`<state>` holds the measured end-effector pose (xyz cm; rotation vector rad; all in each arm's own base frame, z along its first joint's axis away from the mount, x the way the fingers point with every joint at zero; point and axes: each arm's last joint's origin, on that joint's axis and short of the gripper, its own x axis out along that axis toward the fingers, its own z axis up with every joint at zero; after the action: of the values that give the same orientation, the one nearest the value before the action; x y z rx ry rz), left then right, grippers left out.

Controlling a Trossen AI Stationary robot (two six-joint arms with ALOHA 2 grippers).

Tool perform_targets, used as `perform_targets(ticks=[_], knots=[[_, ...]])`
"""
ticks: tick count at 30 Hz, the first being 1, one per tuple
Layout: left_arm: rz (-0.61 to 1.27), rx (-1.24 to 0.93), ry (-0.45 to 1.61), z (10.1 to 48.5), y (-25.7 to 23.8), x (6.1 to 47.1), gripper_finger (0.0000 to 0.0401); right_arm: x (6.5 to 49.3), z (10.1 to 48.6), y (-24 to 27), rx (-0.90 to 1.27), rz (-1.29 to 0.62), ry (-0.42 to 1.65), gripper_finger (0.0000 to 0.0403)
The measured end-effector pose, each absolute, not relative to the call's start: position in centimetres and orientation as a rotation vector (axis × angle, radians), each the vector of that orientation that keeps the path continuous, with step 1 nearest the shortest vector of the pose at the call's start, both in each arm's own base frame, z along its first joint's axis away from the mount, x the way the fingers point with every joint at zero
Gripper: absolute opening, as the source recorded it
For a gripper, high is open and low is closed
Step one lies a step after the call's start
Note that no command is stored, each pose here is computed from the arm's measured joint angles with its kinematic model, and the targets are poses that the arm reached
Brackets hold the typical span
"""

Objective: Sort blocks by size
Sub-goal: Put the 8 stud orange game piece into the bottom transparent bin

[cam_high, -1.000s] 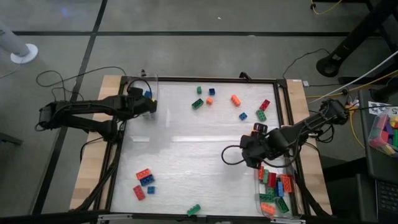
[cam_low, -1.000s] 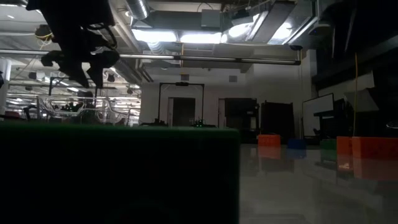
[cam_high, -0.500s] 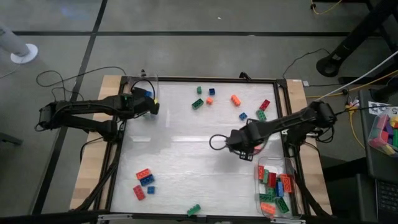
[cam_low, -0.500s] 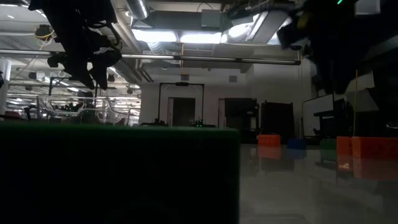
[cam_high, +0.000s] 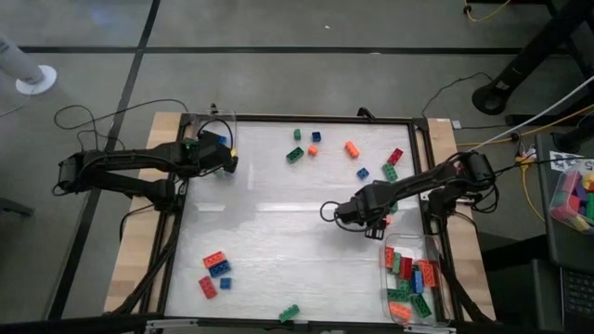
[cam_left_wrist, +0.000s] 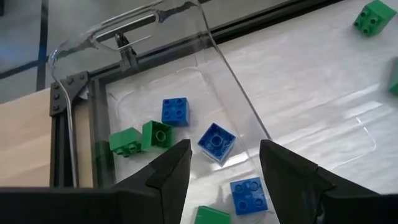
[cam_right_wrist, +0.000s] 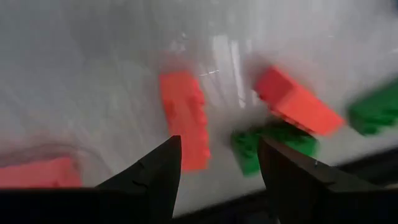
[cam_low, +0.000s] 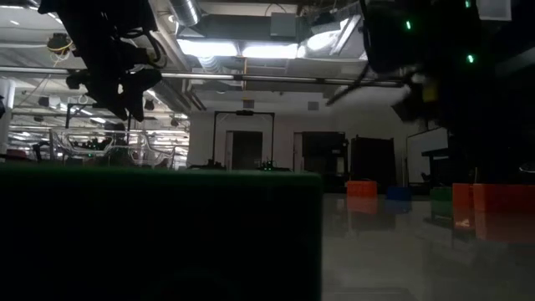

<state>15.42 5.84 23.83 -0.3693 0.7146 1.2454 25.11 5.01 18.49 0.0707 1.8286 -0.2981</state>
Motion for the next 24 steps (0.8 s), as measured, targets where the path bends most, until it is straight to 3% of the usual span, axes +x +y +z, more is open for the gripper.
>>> perform_targets(ticks=[14,17,22,24], knots=[[1.239,-0.358,0.723,23.8,5.8,15.4,0.018,23.6,14.6,4.7,0.087,-0.248,1.813,0.0206],[1.239,-0.357,0.723,23.8,5.8,15.4,0.018,23.6,14.2,4.8,0.111,-0.207,1.799,0.018],[1.238,-0.356,0.724,23.8,5.8,15.4,0.018,24.0,14.4,4.9,0.112,-0.185,1.785,0.0095],[1.239,-0.356,0.723,23.8,5.8,15.4,0.018,24.2,14.9,5.0,0.098,-0.168,1.785,0.0089]])
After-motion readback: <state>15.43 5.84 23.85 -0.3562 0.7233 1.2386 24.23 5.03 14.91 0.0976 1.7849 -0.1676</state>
